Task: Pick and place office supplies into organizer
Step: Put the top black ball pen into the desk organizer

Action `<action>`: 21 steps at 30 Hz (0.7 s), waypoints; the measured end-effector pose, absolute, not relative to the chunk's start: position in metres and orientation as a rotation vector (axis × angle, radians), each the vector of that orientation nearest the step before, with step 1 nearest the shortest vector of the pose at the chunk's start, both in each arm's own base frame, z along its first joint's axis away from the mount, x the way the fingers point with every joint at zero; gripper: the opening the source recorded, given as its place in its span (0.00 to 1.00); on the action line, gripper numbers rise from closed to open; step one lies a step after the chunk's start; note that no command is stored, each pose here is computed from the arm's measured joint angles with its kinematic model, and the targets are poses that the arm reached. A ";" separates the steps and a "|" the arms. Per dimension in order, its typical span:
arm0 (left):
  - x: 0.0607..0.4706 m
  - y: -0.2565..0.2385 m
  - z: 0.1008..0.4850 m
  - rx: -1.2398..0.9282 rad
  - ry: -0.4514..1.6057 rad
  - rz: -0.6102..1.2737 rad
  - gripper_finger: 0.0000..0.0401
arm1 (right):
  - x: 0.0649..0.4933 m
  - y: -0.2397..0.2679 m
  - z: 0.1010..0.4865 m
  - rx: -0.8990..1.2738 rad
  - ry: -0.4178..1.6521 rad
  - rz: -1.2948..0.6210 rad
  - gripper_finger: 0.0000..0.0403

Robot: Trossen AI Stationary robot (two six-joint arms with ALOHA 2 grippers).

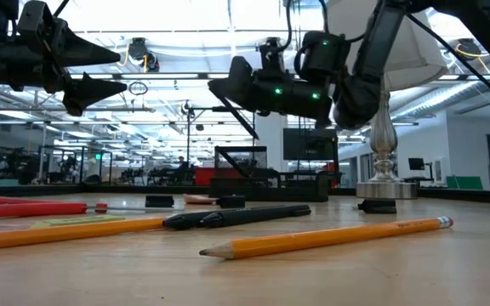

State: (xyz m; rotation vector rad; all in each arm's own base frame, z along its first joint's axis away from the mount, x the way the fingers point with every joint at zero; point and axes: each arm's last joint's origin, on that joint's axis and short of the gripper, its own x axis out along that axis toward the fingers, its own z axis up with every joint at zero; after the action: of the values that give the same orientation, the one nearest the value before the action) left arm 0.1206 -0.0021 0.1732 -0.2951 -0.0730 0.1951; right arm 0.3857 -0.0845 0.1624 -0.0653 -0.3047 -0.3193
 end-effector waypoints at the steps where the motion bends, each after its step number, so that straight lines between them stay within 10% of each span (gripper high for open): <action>1: 0.121 -0.002 0.173 -0.295 -0.073 0.195 0.81 | 0.388 -0.089 0.165 -0.067 -0.311 -0.328 0.09; 21: 0.121 -0.003 0.172 -0.326 -0.061 0.168 0.81 | 0.393 -0.152 0.177 -0.088 -0.219 -0.469 0.08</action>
State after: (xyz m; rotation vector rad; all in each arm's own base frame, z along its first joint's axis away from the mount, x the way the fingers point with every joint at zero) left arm 0.1208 -0.0029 0.1721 -0.3260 -0.0613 0.1682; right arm 0.3933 -0.1522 0.1771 -0.0883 -0.2192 -0.4691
